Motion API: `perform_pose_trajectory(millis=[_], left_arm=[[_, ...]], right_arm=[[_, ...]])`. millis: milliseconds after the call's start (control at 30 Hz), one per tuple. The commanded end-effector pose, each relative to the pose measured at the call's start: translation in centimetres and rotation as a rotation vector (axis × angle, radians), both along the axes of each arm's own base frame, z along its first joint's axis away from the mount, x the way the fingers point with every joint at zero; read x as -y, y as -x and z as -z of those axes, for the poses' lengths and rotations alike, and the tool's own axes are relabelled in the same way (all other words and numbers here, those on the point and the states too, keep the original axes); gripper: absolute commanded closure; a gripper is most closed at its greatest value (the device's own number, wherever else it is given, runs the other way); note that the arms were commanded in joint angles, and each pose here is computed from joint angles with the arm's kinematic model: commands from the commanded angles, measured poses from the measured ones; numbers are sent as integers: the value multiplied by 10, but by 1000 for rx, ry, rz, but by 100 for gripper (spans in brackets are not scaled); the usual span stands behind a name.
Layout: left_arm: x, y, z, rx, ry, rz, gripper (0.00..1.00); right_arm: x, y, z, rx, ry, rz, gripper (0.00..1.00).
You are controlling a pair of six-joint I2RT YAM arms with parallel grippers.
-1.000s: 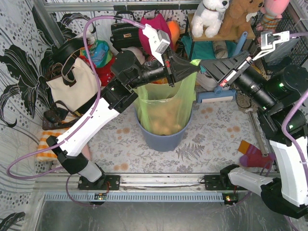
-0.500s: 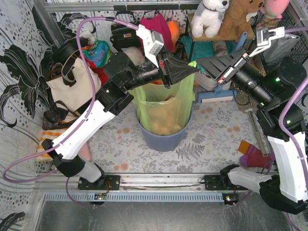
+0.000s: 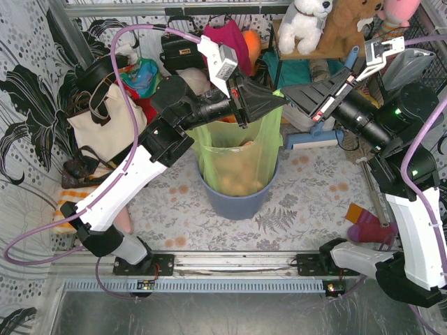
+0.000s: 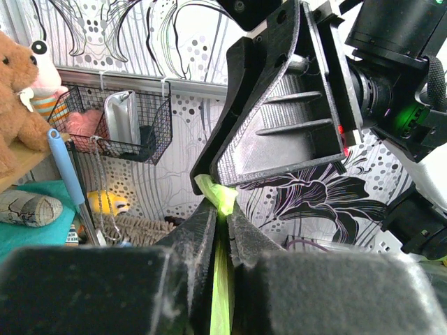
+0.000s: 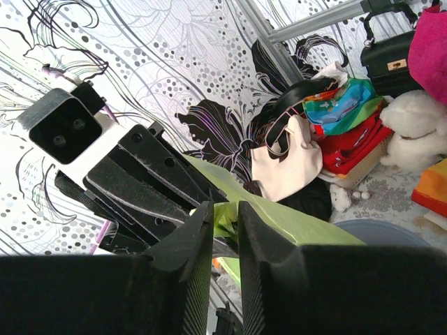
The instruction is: Tie the trash bag
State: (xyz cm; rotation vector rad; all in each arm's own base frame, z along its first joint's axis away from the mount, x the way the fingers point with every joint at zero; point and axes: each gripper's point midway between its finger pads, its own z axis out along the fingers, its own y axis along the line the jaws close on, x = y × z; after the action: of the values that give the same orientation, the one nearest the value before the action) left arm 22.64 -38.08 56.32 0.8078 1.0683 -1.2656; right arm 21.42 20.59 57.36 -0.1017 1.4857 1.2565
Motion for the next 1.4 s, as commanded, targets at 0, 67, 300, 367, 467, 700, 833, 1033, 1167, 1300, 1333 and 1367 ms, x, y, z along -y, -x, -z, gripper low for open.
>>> perform_pose_trajectory(millis=[0, 67, 300, 367, 467, 700, 833, 1033, 1167, 1300, 1333, 1367], left_arm=[[-4, 5, -19, 44, 50, 13, 84], [-4, 5, -18, 42, 49, 13, 84], [-17, 9, -30, 43, 75, -27, 57], [-23, 14, -36, 51, 88, -29, 56], [-30, 21, -44, 68, 105, -26, 61], [-37, 23, -48, 66, 102, -50, 78], [-39, 19, -48, 37, 88, -74, 69], [-29, 14, -37, -52, 39, -53, 57], [-23, 13, -28, -114, 19, -29, 46], [-18, 13, -23, -106, 4, -6, 35], [-17, 12, -23, -102, 6, -6, 33], [-16, 11, -23, -96, 8, -8, 30]], right_arm=[[-1, 7, -15, 42, -28, -27, 84], [0, 6, -16, 47, -29, -19, 100], [7, 8, -23, 87, -34, 15, 100], [7, 8, -23, 87, -34, 21, 100], [6, 7, -22, 84, -32, 18, 100], [7, 8, -21, 83, -34, 15, 100], [9, 11, -21, 84, -30, 21, 100], [20, 16, -20, 84, -26, 69, 88], [23, 17, -15, 69, -14, 82, 76], [24, 16, -14, 68, -16, 90, 75], [24, 16, -15, 70, -17, 91, 75], [25, 17, -16, 72, -19, 90, 75]])
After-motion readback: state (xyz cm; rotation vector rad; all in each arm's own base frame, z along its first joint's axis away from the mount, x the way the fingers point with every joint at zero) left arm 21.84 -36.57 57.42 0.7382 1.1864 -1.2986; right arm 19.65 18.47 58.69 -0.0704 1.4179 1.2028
